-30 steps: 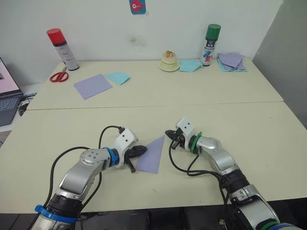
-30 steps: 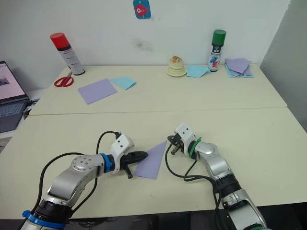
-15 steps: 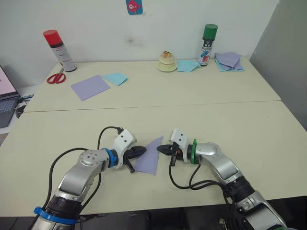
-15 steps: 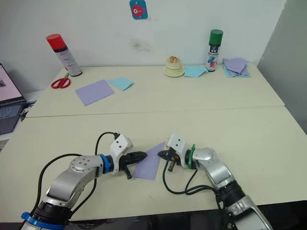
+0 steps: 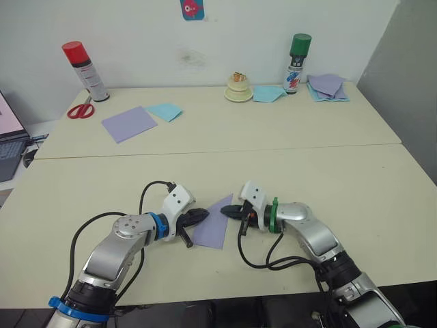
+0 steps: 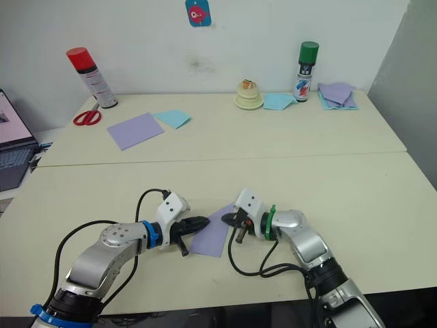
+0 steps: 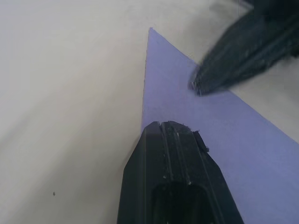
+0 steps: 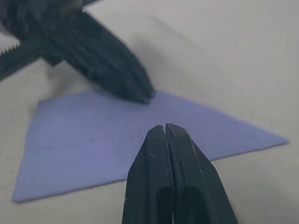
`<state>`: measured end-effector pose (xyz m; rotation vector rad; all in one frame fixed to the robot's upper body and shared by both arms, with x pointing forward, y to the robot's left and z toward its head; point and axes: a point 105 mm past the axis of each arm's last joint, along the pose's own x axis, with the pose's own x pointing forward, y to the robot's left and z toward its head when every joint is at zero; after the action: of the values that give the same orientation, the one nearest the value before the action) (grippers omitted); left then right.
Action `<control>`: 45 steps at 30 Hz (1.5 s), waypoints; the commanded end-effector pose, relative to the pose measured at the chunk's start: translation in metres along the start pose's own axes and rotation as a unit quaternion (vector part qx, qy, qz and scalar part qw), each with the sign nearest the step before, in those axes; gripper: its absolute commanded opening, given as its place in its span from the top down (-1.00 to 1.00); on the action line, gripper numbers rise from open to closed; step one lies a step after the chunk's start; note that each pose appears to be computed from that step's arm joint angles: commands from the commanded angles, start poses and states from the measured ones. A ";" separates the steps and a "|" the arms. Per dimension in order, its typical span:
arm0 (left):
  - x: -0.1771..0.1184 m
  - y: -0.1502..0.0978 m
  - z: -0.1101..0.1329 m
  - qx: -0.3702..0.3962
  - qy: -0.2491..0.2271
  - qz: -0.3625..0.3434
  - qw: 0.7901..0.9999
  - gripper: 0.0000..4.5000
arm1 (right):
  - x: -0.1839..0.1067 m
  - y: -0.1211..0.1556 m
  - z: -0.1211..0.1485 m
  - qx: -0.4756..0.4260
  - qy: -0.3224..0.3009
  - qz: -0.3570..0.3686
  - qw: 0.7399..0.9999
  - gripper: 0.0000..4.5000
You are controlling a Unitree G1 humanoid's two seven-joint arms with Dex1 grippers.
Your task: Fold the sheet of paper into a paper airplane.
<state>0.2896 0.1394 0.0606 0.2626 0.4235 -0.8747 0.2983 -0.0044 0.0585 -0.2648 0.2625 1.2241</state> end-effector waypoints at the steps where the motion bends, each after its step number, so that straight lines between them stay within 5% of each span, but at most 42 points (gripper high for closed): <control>1: 0.003 -0.006 -0.029 -0.027 0.052 -0.005 0.998 1.00 | 0.002 0.023 -0.019 0.012 0.044 0.055 0.997 0.98; 5: 0.001 -0.007 -0.031 -0.028 0.056 -0.008 0.998 1.00 | -0.003 0.052 -0.035 0.046 0.079 0.148 0.985 0.98; 14: 0.001 -0.007 -0.031 -0.028 0.056 -0.008 0.998 1.00 | -0.005 0.055 -0.035 0.053 0.082 0.158 0.983 0.98; 18: -0.001 -0.009 -0.032 -0.029 0.058 -0.010 0.998 1.00 | -0.007 0.072 -0.040 0.066 0.096 0.215 0.970 0.98; 38: -0.001 -0.009 -0.032 -0.029 0.058 -0.009 0.998 1.00 | -0.007 0.073 -0.040 0.067 0.097 0.218 0.969 0.98; 41: 0.004 -0.001 -0.030 -0.024 0.059 -0.009 0.998 1.00 | -0.061 0.081 -0.041 0.088 0.136 0.342 0.926 0.98; 45: 0.006 0.001 -0.029 -0.023 0.058 -0.010 0.998 1.00 | -0.074 0.077 -0.033 0.094 0.138 0.361 0.918 0.98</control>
<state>0.2926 0.1362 0.0606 0.2674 0.4278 -0.9057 0.2103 -0.0554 0.0510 -0.2303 0.7066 1.8323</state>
